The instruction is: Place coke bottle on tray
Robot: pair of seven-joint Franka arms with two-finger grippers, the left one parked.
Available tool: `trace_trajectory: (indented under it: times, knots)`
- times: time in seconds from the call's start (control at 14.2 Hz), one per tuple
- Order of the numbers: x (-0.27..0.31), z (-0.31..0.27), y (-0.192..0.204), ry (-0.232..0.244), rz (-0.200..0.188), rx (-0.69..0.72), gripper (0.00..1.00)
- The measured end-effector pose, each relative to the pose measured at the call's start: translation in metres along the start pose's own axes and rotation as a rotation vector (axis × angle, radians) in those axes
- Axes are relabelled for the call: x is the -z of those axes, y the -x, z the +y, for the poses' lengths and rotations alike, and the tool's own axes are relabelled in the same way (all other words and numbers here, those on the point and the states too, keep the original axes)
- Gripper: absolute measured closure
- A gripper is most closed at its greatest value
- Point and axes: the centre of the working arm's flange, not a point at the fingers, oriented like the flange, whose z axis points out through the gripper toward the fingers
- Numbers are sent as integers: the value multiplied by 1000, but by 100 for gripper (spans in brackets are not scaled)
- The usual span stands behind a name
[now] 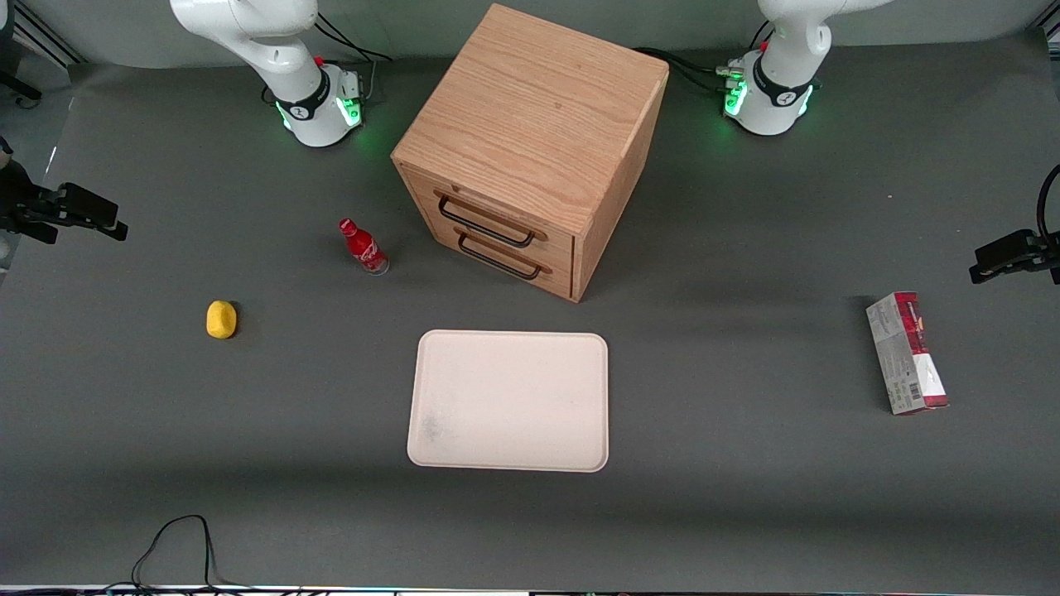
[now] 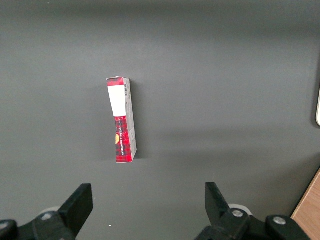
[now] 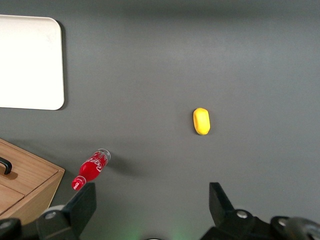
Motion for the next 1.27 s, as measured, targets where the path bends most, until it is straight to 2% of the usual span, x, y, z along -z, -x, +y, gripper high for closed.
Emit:
trace_trajectory:
  times: [0.92,1.27]
  knots:
    - [2,-6,4,-3,-8,12,0]
    - [23,-68,21,-8,15,20,0]
